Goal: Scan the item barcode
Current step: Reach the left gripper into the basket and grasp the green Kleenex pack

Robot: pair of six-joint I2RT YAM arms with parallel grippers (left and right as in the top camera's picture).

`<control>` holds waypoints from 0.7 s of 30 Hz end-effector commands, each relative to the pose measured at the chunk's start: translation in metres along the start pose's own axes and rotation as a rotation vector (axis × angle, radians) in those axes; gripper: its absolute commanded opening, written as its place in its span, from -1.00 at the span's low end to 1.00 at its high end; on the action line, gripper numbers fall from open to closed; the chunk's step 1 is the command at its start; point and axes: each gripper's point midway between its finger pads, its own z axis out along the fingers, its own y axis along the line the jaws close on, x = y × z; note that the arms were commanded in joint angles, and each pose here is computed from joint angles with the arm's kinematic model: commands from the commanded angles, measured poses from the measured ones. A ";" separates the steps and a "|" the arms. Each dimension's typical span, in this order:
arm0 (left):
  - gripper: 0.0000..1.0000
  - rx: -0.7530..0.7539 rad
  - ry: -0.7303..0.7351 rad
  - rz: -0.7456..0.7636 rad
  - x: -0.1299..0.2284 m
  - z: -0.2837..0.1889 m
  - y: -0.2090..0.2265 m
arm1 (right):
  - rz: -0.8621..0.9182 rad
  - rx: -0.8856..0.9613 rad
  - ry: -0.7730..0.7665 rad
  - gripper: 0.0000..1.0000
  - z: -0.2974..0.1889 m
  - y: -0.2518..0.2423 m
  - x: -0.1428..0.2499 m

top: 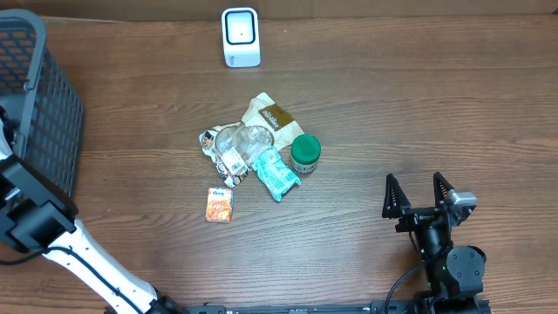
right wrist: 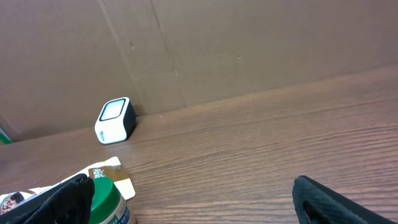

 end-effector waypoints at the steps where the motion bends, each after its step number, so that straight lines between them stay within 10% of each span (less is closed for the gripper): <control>1: -0.92 0.106 -0.151 -0.174 -0.022 -0.087 0.016 | -0.001 -0.009 -0.001 0.99 0.000 0.001 0.002; 21: -0.91 0.451 -0.628 -0.272 0.034 -0.380 0.060 | -0.001 -0.009 -0.001 1.00 0.000 0.001 0.002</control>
